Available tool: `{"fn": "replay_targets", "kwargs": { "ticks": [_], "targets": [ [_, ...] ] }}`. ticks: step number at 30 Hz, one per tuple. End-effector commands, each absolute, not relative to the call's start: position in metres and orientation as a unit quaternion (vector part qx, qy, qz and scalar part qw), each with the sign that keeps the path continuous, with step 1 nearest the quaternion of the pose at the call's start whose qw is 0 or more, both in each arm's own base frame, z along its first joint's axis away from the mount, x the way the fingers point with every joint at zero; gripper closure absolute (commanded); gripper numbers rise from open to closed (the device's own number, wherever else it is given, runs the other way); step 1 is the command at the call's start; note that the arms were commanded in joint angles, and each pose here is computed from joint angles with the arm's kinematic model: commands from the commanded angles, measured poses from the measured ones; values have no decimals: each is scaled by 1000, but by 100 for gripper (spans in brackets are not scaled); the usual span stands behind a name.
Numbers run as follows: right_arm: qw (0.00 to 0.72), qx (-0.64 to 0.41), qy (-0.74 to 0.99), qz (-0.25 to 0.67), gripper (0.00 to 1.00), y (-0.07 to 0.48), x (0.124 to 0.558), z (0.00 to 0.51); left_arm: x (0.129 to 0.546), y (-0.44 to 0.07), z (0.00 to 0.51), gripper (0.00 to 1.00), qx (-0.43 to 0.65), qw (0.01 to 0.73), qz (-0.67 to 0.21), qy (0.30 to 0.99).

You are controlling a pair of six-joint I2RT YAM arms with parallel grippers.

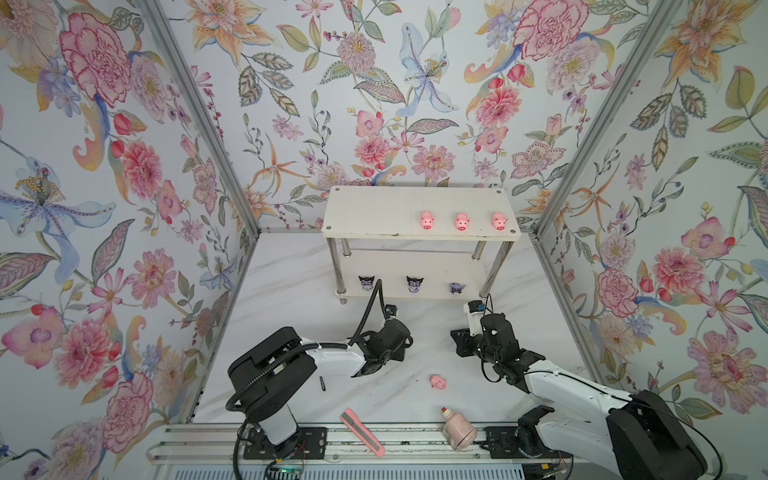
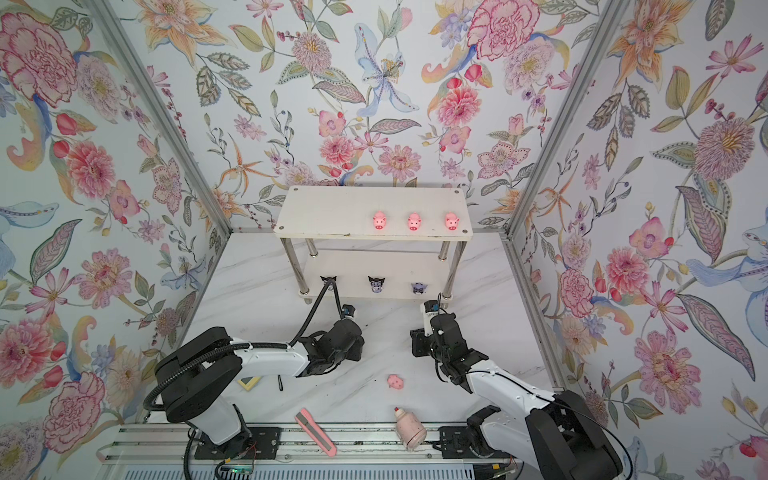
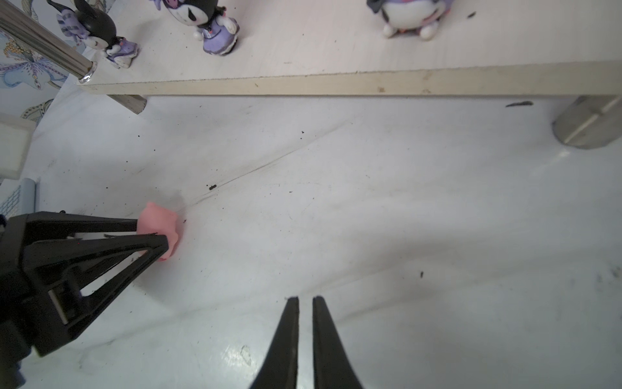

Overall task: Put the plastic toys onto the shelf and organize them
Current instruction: 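Lift the pink pig with the left gripper up over the upper shelf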

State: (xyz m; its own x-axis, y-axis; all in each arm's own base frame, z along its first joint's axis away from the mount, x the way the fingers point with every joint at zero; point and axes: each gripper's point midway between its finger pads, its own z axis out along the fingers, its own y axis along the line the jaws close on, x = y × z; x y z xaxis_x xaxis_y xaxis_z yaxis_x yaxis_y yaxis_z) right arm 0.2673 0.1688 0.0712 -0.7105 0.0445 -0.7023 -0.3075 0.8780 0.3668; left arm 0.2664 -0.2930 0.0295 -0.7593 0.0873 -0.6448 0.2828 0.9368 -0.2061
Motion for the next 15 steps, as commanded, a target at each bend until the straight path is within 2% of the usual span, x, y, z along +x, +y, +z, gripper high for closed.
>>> {"fn": "replay_targets", "kwargs": {
  "ticks": [1,6,15],
  "targets": [
    [374,-67,894,238,88,168,270,71,268,-299,36,71,111,338,-156,922],
    [374,-67,894,239,88,168,270,71,264,-302,70,74,161,344,-155,912],
    [365,-66,896,243,88,170,270,67,250,-273,215,75,228,413,-141,871]
  ]
}}
